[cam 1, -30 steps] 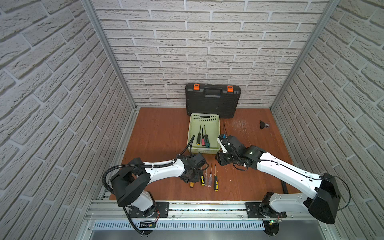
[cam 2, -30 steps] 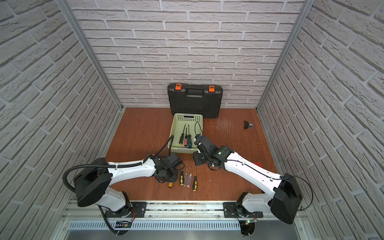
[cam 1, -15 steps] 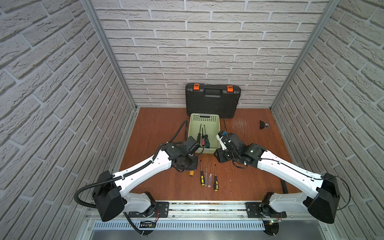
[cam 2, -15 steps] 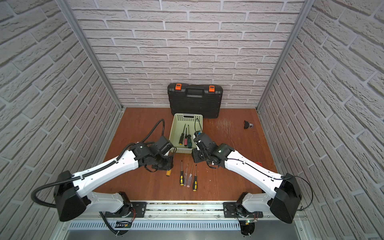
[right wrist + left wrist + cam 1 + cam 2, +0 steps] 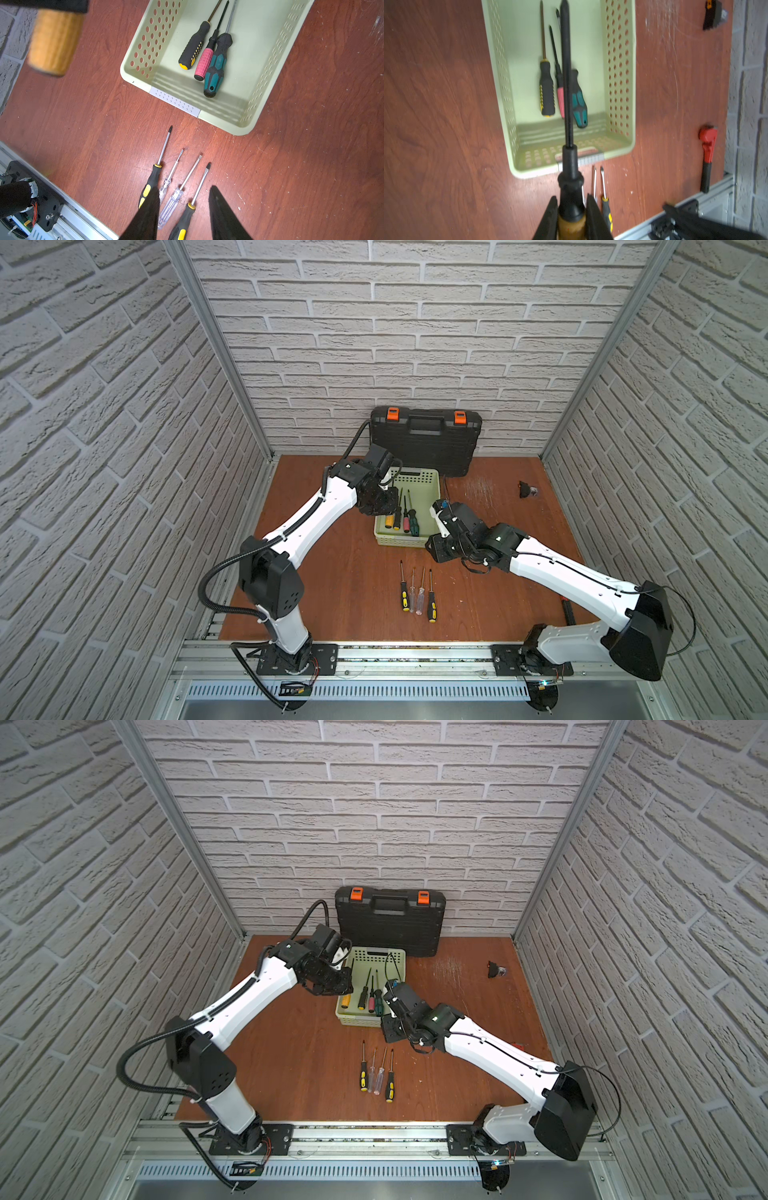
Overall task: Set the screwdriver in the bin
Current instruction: 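Carry the yellow-handled screwdriver over the basket and lower it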
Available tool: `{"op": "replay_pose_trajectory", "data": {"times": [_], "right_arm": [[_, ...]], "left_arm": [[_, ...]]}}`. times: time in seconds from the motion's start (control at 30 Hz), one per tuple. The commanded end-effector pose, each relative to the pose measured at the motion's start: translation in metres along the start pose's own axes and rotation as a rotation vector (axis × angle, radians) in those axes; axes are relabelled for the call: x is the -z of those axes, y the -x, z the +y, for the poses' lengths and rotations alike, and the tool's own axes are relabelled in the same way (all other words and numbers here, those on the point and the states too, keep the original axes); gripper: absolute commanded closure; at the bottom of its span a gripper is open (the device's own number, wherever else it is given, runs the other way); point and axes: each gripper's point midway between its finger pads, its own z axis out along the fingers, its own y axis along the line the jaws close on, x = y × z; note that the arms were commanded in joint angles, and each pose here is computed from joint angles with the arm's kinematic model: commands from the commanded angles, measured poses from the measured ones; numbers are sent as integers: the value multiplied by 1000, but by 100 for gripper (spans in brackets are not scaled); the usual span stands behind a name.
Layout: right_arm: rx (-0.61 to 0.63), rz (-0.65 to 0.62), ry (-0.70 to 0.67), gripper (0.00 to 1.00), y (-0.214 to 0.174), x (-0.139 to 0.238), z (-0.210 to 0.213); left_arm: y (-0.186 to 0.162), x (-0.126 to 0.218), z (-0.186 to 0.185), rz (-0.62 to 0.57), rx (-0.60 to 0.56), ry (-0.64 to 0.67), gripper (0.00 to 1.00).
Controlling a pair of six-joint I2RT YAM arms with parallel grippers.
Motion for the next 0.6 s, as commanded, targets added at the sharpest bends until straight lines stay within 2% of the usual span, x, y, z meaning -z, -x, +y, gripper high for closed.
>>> {"op": "replay_pose_trajectory", "data": {"times": [0.0,0.27,0.57], "right_arm": [[-14,-26,12,59,-3,9,-1],[-29,-23,-20,59,-13,16,-12],[-37,-17,-21,59,-17,15,-14]], "left_arm": [[18,-18,8,14,-44,38,91],[34,-75,15,72,-43,80,90],[33,-117,38,164,-99,208,89]]}}
